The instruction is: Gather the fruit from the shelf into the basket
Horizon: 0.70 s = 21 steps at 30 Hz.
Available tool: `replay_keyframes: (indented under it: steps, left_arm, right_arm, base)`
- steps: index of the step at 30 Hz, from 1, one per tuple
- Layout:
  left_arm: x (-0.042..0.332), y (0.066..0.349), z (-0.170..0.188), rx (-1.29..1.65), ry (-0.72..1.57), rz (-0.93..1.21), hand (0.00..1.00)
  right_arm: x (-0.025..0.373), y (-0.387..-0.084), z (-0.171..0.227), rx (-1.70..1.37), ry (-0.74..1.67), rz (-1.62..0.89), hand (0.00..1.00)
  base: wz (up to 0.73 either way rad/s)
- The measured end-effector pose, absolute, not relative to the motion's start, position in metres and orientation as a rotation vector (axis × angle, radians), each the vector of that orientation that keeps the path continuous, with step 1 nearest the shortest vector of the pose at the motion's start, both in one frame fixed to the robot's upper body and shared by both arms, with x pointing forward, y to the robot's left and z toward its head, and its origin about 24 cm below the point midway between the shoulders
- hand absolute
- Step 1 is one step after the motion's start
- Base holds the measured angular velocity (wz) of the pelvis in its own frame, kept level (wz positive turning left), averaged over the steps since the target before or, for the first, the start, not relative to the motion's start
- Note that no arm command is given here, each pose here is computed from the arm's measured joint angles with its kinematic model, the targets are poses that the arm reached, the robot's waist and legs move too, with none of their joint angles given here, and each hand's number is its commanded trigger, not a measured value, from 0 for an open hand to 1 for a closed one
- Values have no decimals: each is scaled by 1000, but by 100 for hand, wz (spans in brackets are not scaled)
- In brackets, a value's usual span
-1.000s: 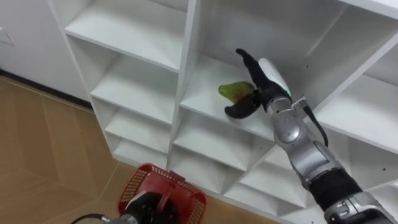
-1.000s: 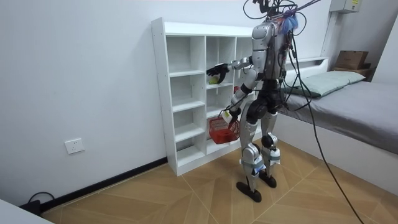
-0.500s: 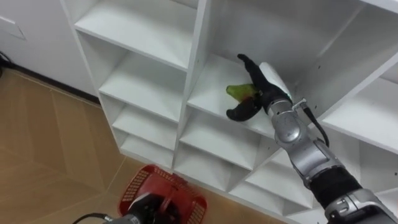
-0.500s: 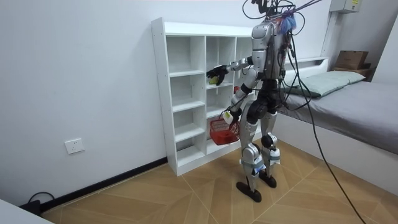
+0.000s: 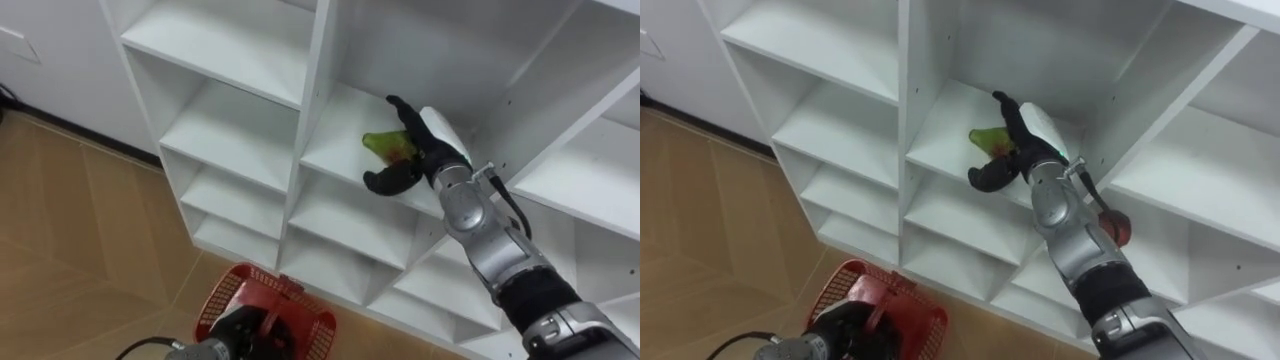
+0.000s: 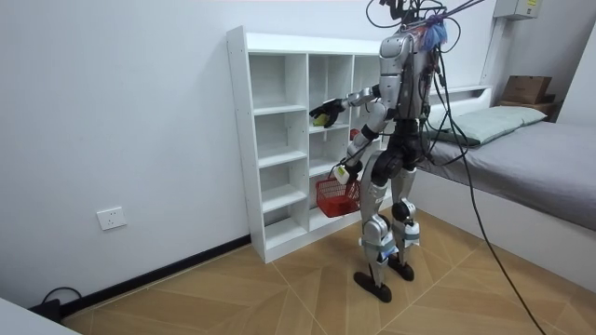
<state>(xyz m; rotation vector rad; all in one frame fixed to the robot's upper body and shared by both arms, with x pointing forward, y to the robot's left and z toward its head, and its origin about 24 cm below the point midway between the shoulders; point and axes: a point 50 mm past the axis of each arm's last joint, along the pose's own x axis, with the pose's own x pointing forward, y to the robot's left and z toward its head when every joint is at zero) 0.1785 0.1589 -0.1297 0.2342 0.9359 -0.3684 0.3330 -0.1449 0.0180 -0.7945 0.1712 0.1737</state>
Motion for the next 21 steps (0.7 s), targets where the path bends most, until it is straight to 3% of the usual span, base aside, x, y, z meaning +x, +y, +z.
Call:
replay_keyframes:
  steps: [21]
  left_arm:
    - [183, 161, -128, 240, 926, -365, 100]
  right_arm:
    - [334, -157, 13, -623, 235, 152, 0]
  base:
    - [3]
